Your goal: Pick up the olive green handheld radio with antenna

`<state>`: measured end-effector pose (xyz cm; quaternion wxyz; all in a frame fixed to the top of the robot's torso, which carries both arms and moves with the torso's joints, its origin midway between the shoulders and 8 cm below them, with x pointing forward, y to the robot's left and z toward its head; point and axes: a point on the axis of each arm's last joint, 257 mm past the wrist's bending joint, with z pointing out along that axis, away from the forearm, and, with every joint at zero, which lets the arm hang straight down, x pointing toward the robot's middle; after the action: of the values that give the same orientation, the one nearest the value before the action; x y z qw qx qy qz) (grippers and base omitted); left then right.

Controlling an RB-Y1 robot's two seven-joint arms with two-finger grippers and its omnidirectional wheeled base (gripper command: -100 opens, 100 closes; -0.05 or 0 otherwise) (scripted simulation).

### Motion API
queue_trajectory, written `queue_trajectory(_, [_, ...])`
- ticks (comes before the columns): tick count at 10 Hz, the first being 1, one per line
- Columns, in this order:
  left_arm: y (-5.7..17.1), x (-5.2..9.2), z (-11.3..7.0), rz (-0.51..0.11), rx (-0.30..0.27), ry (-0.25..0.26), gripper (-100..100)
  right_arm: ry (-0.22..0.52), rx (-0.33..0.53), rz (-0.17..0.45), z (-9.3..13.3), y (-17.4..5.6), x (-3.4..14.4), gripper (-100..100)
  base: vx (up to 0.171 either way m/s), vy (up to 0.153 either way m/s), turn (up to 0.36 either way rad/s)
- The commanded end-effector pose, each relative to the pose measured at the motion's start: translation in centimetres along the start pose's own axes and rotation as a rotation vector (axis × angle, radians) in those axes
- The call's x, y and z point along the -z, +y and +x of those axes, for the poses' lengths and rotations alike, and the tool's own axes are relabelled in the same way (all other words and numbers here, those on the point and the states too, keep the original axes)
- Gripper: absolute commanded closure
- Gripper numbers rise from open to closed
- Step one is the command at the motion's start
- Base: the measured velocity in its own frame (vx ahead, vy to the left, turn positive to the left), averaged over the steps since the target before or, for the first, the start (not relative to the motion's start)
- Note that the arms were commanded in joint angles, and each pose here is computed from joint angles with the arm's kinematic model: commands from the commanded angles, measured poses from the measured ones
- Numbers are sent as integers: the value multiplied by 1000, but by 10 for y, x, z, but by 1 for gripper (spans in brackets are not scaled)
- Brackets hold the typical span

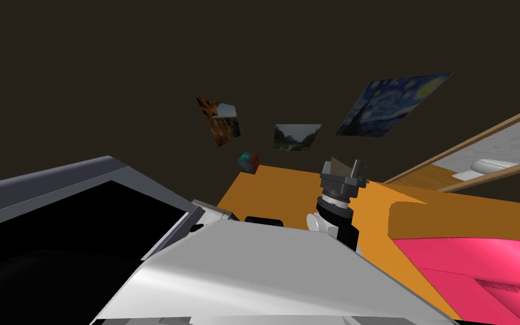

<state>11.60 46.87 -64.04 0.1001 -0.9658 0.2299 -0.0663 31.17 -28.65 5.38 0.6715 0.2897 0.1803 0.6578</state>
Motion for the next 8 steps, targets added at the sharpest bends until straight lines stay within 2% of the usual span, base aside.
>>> queue_trajectory(1, [12, -2, -13, -42, 34, -27, -100, 0, 0, 0, 0, 0, 0, 0, 20, 53, -114])
queue_trajectory(2, [12, -2, -13, -42, 34, -27, -100, 0, 0, 0, 0, 0, 0, 0, 18, 48, -73])
queue_trajectory(6, [46, -4, -33, -152, 122, -85, -100, 0, 0, 0, 0, 0, 0, 0, 27, 71, -147])
queue_trajectory(8, [52, -4, -35, -172, 136, -93, -100, 0, 0, 0, 0, 0, 0, 0, 16, 44, -29])
